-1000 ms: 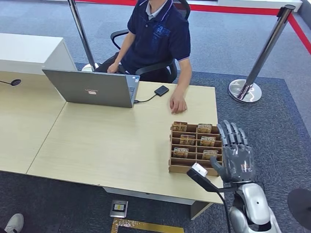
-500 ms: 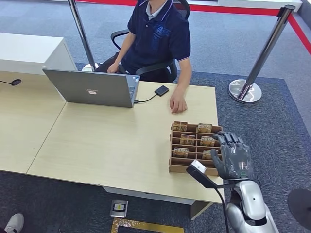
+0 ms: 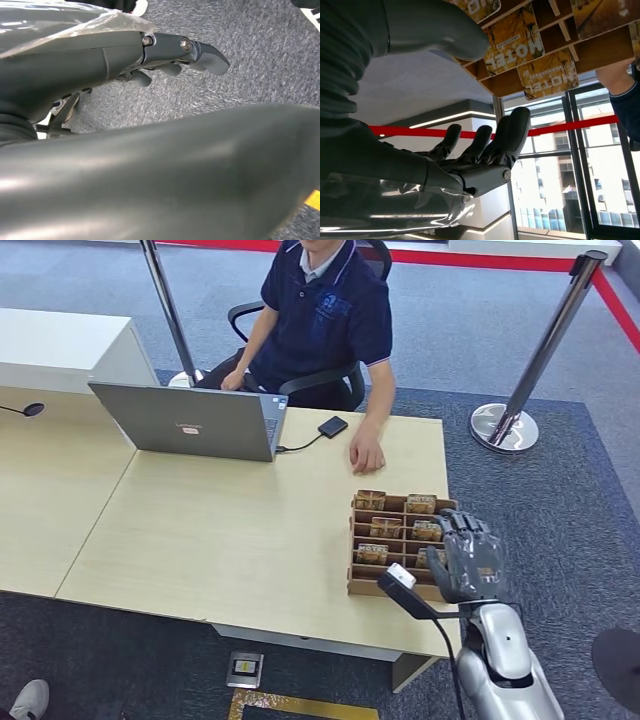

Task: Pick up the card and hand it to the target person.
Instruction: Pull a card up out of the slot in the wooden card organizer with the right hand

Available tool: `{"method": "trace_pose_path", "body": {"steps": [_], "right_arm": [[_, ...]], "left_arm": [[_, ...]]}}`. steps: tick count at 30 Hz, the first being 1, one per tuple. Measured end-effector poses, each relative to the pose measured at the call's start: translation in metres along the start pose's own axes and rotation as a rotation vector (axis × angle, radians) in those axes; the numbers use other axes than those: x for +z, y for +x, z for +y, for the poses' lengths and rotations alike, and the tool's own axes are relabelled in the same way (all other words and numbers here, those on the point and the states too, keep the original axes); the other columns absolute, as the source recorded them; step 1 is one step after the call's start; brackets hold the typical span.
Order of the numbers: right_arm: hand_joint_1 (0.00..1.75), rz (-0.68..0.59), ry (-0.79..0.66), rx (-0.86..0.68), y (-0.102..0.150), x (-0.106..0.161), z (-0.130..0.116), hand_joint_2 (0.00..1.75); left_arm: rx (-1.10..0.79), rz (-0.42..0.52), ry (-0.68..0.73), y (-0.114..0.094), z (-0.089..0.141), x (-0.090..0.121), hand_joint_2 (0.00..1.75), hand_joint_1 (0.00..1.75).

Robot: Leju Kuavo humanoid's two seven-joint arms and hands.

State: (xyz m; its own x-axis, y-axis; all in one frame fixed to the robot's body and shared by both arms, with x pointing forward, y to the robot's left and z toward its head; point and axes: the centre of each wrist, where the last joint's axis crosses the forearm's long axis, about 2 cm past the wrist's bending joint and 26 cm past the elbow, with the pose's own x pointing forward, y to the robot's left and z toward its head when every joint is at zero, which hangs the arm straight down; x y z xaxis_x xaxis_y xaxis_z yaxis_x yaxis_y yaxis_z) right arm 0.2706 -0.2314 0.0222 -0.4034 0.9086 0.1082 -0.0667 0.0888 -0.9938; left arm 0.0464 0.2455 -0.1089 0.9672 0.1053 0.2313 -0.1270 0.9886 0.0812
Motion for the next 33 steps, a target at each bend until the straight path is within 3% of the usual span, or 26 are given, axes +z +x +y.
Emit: {"method": "trace_pose_path", "body": {"steps": [2, 5, 7, 21, 33], "right_arm": [[0.82, -0.001, -0.004, -0.004, 0.001, 0.001, 0.001, 1.75], [0.62, -0.002, -0.004, -0.006, 0.002, 0.001, 0.001, 1.75], [0.58, 0.0, 0.002, -0.007, 0.001, 0.002, 0.002, 1.75], [0.78, 0.027, 0.026, -0.02, -0.002, 0.007, 0.008, 1.75], [0.76, 0.048, 0.05, -0.028, -0.008, 0.01, 0.012, 1.75]], "left_arm": [[0.002, 0.002, 0.001, 0.0, 0.001, 0.0, 0.0, 0.0], [0.004, 0.005, 0.001, -0.001, 0.0, 0.0, 0.0, 0.0], [0.005, 0.006, 0.0, -0.001, 0.0, 0.0, 0.0, 0.0], [0.005, 0.006, -0.001, 0.0, -0.001, 0.0, 0.0, 0.0], [0.001, 0.009, -0.001, -0.001, -0.001, 0.0, 0.0, 0.0]]}}
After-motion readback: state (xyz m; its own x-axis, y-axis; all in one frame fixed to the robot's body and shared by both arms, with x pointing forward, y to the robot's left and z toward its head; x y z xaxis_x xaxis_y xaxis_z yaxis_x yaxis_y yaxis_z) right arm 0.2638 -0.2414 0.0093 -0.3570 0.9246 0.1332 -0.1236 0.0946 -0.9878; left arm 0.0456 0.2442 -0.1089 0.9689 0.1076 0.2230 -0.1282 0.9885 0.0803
